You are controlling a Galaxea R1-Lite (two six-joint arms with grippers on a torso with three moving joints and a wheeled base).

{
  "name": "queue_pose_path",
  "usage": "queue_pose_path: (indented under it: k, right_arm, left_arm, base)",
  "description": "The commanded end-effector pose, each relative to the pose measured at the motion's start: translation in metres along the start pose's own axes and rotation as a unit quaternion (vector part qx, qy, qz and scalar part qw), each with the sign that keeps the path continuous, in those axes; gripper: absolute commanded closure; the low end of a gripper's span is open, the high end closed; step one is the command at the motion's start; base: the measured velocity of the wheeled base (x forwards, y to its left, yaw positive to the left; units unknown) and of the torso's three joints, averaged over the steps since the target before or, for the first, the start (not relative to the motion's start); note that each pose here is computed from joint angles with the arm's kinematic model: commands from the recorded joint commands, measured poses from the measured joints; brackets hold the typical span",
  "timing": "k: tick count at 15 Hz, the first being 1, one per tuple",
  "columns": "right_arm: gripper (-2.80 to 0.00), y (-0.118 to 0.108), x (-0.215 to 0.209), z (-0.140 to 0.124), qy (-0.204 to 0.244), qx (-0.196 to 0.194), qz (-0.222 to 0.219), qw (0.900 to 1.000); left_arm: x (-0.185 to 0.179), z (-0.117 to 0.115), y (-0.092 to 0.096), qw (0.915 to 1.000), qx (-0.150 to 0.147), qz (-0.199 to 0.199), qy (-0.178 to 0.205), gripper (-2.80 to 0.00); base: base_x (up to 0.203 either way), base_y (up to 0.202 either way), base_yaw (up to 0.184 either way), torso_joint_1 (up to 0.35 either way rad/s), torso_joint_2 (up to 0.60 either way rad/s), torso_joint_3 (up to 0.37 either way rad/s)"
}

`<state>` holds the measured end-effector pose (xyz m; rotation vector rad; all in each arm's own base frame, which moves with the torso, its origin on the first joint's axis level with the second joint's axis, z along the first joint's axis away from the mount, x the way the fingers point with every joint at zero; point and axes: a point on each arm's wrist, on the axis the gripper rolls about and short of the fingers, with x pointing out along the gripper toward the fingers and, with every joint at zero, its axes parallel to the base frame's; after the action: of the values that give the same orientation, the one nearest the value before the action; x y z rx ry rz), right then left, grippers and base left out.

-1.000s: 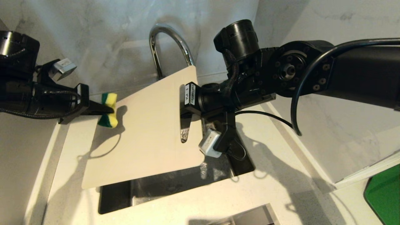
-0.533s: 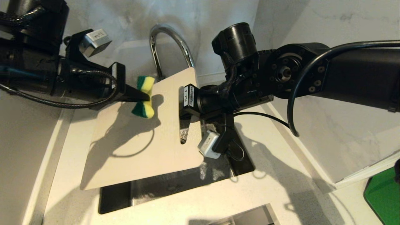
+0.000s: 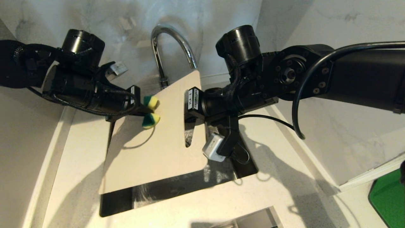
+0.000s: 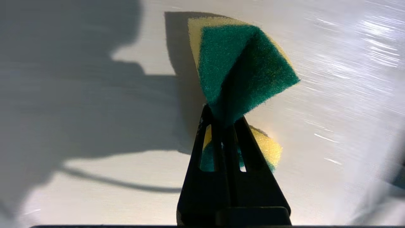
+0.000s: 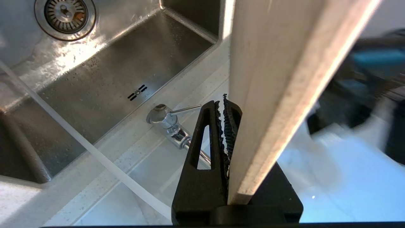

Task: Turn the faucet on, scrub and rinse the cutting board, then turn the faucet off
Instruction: Scrub the cutting board underwater

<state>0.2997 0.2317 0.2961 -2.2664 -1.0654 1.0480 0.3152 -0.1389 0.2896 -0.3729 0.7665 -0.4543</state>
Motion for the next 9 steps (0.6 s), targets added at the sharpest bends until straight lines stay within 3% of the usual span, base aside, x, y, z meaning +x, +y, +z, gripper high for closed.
queue_pose_path:
  k: [1,6,9]
  right_arm:
    - [0.0,-0.001,0.0,0.0,-0.001,-0.008,-0.004,1.0]
    - [0.0,0.0,0.002,0.0,-0.004,-0.007,-0.003,1.0]
    - [0.0,0.002,0.003,0.002,-0.006,-0.006,-0.001,1.0]
  left_arm:
    - [0.011,0.007,0.032,0.9993,-0.014,0.033,0.008,0.0]
    - [0.015,0.014,0.073,0.9986,-0.013,0.046,0.021,0.0]
    - [0.015,0.016,0.098,0.9972,-0.033,0.063,0.024,0.0]
  base:
    - [0.0,0.0,0.0,0.0,0.0,0.0]
    - [0.0,0.0,0.0,0.0,0.0,0.0]
    - [0.0,0.0,0.0,0.0,0.0,0.0]
